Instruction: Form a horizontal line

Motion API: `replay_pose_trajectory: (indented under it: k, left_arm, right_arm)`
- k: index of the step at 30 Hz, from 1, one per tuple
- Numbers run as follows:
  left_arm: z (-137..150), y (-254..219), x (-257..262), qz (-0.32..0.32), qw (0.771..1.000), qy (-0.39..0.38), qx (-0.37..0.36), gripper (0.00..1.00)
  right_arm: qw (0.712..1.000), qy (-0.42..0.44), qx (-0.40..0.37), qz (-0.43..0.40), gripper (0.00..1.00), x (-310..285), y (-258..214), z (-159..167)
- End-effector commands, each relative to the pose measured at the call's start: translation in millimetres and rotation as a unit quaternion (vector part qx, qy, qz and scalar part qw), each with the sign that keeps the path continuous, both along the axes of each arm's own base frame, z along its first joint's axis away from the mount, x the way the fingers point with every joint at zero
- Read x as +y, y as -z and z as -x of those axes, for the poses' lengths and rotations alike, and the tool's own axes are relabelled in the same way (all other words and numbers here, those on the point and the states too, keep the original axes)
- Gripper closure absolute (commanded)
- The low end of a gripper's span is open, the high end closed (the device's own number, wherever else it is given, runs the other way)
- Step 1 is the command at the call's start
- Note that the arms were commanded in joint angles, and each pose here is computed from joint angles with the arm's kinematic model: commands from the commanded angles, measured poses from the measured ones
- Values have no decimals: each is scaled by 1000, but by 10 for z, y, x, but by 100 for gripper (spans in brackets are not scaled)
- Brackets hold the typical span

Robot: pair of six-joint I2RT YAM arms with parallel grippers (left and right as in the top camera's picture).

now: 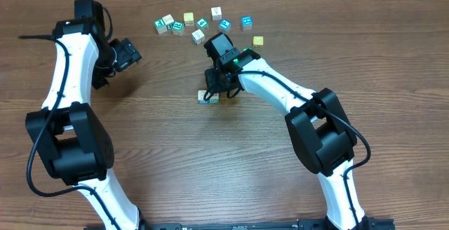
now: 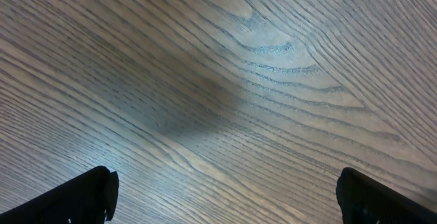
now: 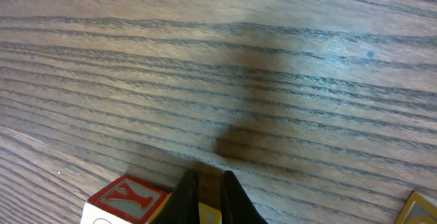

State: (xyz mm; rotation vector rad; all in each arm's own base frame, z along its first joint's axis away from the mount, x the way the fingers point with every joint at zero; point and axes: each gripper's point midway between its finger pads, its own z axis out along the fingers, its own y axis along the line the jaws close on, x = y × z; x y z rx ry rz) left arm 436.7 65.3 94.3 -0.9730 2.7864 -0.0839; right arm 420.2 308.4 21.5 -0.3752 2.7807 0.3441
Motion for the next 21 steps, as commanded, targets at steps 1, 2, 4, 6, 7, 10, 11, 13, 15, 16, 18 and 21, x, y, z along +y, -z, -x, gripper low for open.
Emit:
replay_pose_trajectory:
  k: [1, 2, 4, 6, 7, 10, 11, 13, 15, 16, 18, 21]
  left_arm:
    - [-46, -62, 17, -5, 1000, 4, -9, 0]
    - [-46, -62, 17, -5, 1000, 4, -9, 0]
    - [-46, -62, 17, -5, 1000, 4, -9, 0]
    - [-46, -62, 17, -5, 1000, 4, -9, 0]
    - [-46, -62, 17, -5, 1000, 4, -9, 0]
    - [-46, -62, 17, -5, 1000, 4, -9, 0]
    - [-46, -62, 17, -5, 1000, 4, -9, 0]
    - [-46, -62, 17, -5, 1000, 4, -9, 0]
    - [-46, -62, 17, -5, 1000, 4, -9, 0]
    - [-46, -62, 17, -5, 1000, 4, -9, 0]
    - [-46, -62, 17, -5, 1000, 4, -9, 0]
    - [-46, -62, 17, -5, 1000, 4, -9, 0]
  right_arm:
    - [1000, -7, 0, -2, 95, 37, -18, 19]
    - [1000, -7, 1, -2, 95, 36, -17, 21]
    - [1000, -8, 4, -2, 95, 35, -12, 36]
    - [1000, -11, 8, -6, 95, 49, -12, 51]
    - [1000, -17, 10, -10, 95, 66, -14, 64]
    - [999, -27, 11, -13, 95, 86, -18, 78]
    - [999, -27, 10, -14, 95, 88, -19, 75]
    - [1000, -26, 7, -13, 94, 89, -22, 63]
    - [1000, -25, 3, -12, 94, 86, -27, 43]
    - [1000, -25, 1, -13, 94, 90, -30, 37]
    - [1000, -25, 0, -14, 94, 96, -34, 31]
    - [1000, -25, 1, -14, 94, 95, -33, 33]
